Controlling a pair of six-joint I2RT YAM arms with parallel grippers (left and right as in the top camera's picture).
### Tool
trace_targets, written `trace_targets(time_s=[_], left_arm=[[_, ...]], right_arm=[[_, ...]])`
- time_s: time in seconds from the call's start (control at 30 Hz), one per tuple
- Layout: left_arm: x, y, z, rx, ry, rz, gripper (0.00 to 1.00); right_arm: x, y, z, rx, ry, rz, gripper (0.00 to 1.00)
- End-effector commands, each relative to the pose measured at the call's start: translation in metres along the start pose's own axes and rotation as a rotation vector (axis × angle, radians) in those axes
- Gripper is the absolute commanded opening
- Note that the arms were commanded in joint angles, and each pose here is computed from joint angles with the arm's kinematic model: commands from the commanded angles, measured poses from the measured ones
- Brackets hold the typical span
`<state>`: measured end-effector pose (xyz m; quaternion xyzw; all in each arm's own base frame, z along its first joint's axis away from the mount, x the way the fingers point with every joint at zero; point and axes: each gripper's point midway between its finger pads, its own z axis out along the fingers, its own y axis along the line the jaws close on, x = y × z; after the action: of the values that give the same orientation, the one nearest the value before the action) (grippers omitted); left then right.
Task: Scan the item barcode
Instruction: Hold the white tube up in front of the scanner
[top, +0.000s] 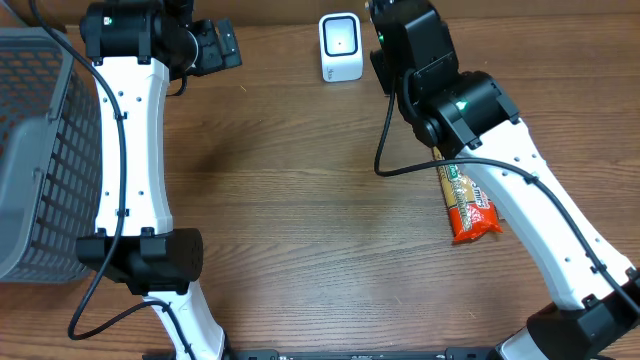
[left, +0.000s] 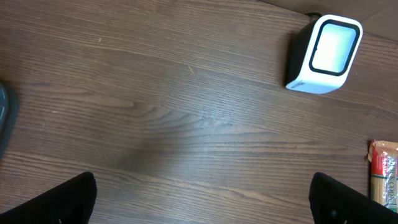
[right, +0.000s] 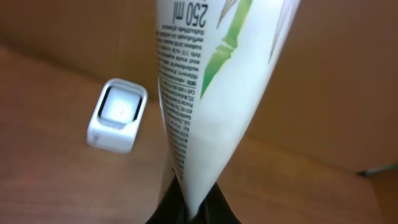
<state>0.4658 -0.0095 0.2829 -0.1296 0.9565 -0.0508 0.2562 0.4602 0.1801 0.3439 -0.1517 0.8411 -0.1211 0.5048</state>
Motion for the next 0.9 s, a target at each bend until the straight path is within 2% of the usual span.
trace_targets(time_s=[0.0,0.17,0.3,0.5,0.73,0.87], left_arm=[[-0.001,0.000,0.000,-0.005,-0.003,0.013,1.00],[-0.001,0.000,0.000,-0.005,-0.003,0.012,1.00],[-0.001,0.000,0.000,-0.005,-0.003,0.013,1.00],[-0.001,0.000,0.000,-0.005,-0.003,0.013,1.00],[-0.001,0.000,0.000,-0.005,-0.003,0.013,1.00],[-0.001,0.000,0.000,-0.005,-0.003,0.013,1.00]], right_arm=[[-0.025,-0.021,0.005,0.141,-0.069,-0.088,0.04],[-0.032,-0.002,0.051,0.216,-0.097,-0.302,0.04],[-0.029,0.018,0.092,0.258,-0.123,-0.377,0.04],[0.010,0.058,0.154,0.257,-0.070,-0.581,0.04],[0.058,0.082,0.199,0.281,0.003,-0.618,0.04],[0.065,0.086,0.204,0.274,0.013,-0.626,0.04]])
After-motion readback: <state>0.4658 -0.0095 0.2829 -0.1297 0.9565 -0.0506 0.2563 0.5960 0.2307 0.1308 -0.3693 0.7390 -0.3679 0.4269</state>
